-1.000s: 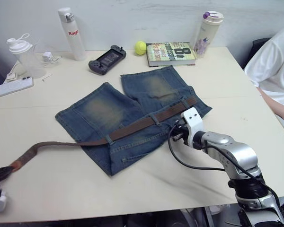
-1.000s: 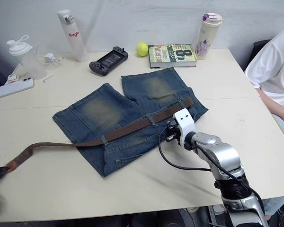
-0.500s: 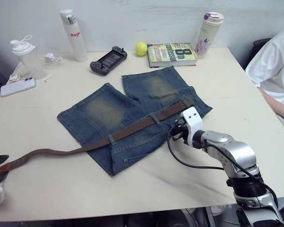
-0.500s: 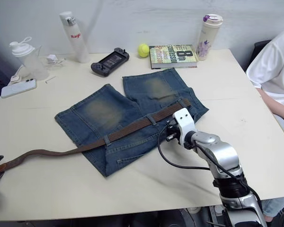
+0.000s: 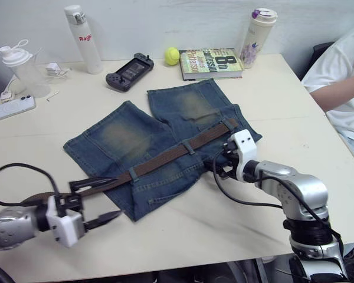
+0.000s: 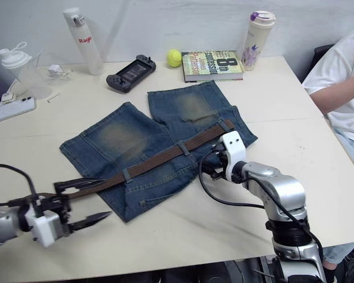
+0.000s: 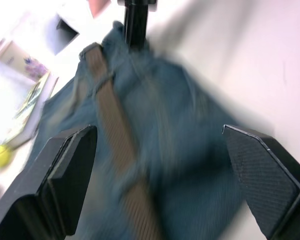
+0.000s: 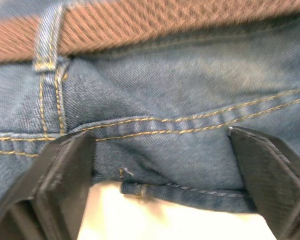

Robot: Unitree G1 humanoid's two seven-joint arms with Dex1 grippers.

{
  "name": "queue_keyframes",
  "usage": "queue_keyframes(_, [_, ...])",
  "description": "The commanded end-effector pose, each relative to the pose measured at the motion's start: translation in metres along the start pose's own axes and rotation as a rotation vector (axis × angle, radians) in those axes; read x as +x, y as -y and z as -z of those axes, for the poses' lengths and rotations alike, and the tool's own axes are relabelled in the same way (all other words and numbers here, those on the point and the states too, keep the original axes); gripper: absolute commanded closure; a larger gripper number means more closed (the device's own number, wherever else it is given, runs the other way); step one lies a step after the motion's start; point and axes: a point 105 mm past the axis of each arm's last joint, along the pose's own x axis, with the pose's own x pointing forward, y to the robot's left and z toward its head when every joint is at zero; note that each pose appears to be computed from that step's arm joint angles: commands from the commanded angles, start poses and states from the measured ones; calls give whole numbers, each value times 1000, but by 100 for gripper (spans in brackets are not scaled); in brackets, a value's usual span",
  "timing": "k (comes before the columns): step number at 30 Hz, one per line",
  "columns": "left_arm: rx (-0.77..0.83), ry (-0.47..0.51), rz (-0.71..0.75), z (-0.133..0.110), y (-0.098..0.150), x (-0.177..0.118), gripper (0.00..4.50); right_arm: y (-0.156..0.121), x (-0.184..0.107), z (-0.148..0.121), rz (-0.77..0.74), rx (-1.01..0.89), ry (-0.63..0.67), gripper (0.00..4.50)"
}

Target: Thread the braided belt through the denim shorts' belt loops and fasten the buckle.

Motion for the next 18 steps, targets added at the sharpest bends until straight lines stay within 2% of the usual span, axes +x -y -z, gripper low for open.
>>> queue_keyframes(1, [-138, -20, -33, -7, -9, 15, 11, -21, -31, -33, -126, -36, 106, 4])
queue_keyframes(5, [-235, -30, 77, -12, 7, 27, 11, -29, -62, -58, -244, -114, 169, 4])
queue_keyframes(7, [-287, -64, 131, -8, 14, 31, 11, -21, -66, -59, -200, -257, 158, 4])
queue_keyframes(10, [-400, -89, 176, -7, 18, 42, 11, 3, -60, -43, -69, -576, 59, 4])
queue_keyframes(13, [-461, -101, 121, -4, 8, 57, 11, 20, -55, -26, -26, -736, -19, 4])
queue_keyframes(16, [-362, -140, 196, 1, 16, 65, 11, 38, -51, -7, 20, -893, -104, 4])
queue_keyframes(18, [-339, -174, 195, 11, 18, 70, 11, 50, -47, 3, 34, -960, -163, 4])
